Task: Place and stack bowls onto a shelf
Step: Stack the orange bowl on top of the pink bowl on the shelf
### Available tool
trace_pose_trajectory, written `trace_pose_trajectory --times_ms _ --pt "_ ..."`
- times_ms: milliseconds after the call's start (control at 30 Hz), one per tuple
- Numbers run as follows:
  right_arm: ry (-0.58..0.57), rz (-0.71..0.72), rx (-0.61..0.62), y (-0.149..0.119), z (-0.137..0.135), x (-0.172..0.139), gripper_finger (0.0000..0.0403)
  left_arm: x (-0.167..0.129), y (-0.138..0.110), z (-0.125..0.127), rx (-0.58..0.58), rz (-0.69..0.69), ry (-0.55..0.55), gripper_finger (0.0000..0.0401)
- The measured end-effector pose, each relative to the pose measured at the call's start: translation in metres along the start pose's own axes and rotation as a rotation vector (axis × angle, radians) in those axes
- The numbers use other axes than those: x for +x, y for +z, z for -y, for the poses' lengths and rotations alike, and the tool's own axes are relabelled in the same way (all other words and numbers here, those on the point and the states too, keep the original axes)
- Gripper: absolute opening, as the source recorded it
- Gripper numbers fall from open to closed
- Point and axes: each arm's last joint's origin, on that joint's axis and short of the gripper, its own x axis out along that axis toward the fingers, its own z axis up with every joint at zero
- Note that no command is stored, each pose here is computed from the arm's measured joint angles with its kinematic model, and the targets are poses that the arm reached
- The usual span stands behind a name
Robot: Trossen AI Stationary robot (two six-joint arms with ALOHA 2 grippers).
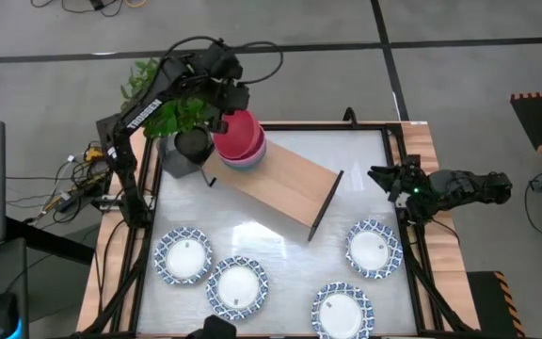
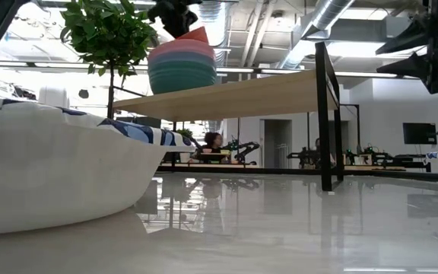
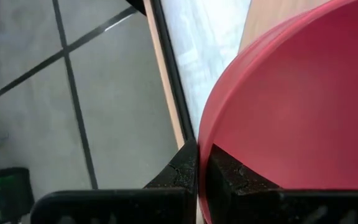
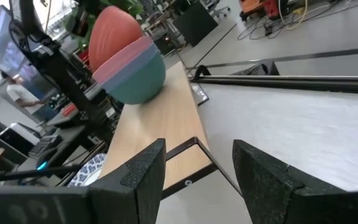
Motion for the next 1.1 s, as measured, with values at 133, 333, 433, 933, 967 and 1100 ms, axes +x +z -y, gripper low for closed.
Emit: trace_pose_trajectory --times_ms 133,333,433,933,967,1100 --pt "-0.002 0.002 0.000 0.000 0.000 0.000 0.0212 -0.002 0.001 -0.001 0.016 0.001 0.022 0.0002" --pt "-0.003 0.002 -0.002 0.000 0.000 0.000 0.0212 -0.002 0.001 0.000 -0.010 -0.021 0.033 0.0040" --pt "-0.003 0.002 -0.007 0.000 0.000 0.000 0.0212 -0.002 0.005 0.002 0.001 -0.037 0.048 0.0073" --pt "-0.005 0.002 -0.022 0.000 0.000 0.000 0.0212 -0.031 0.034 0.016 0.104 -0.068 0.262 0.0150" --pt "-0.006 0.001 -0.023 0.000 0.000 0.000 0.0212 -0.034 0.034 0.015 0.084 -0.047 0.274 0.0150" --pt "-0.021 -0.016 -0.042 -0.002 0.002 0.000 0.0212 -0.046 0.038 0.009 -0.071 0.151 0.268 0.0135"
